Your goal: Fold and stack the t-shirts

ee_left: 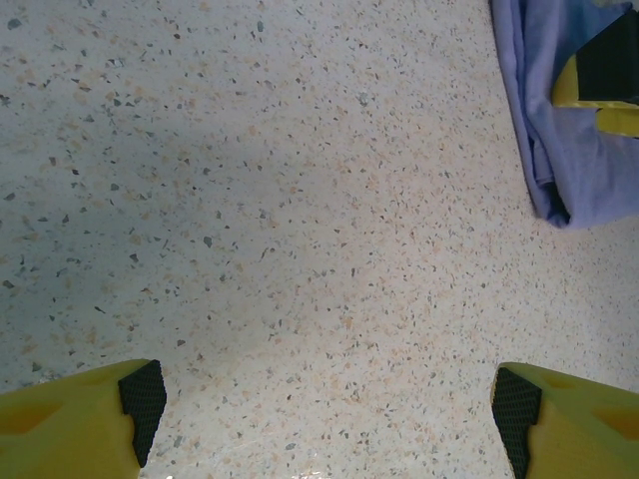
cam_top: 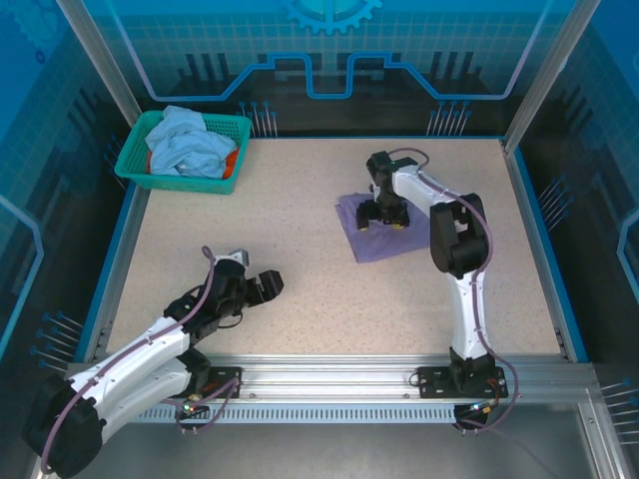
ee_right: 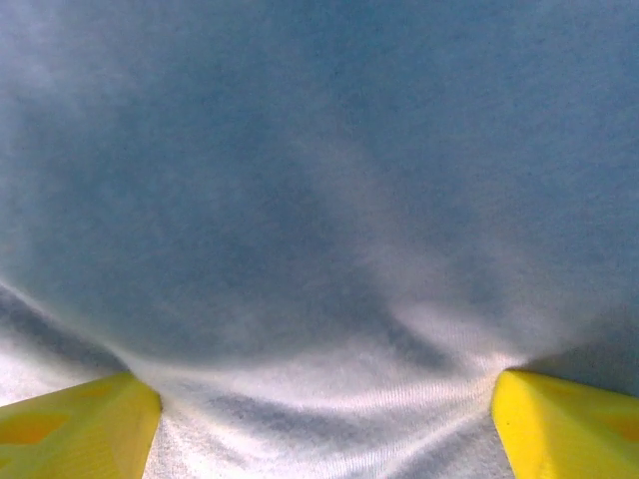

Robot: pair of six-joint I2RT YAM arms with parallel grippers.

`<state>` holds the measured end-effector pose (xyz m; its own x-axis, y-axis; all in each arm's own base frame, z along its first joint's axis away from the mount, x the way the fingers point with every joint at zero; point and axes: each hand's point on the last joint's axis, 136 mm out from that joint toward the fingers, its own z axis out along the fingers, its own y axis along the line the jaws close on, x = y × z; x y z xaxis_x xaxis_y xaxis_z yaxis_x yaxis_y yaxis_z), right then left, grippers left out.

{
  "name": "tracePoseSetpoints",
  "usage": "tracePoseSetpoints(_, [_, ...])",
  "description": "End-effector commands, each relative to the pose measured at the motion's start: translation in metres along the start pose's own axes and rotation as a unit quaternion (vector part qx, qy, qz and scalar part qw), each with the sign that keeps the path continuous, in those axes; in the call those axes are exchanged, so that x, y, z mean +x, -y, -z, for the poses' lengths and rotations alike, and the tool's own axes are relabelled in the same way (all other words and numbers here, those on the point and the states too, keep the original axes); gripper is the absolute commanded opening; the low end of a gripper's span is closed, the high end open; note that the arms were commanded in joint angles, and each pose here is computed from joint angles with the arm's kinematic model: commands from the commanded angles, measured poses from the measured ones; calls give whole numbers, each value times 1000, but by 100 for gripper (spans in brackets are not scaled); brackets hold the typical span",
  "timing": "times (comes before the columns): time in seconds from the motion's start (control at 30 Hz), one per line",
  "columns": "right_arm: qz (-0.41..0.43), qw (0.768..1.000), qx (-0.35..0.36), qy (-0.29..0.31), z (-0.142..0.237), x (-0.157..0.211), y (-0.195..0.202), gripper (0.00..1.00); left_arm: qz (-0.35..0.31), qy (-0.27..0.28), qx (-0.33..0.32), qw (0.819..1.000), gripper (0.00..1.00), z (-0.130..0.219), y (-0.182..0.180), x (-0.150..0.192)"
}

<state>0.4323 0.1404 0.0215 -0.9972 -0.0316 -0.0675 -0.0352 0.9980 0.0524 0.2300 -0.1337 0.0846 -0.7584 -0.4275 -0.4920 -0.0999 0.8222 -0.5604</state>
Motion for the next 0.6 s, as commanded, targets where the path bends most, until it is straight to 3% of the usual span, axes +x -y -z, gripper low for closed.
tracePoseSetpoints(0.0, [-10, 1000, 19, -18, -14, -7, 36, 88, 2, -3, 2, 1000, 87, 0, -3, 3])
tracePoseSetpoints(0.57, [-62, 997, 40, 8, -25, -79, 128, 88, 7, -12, -1, 1000, 87, -5, -4, 3])
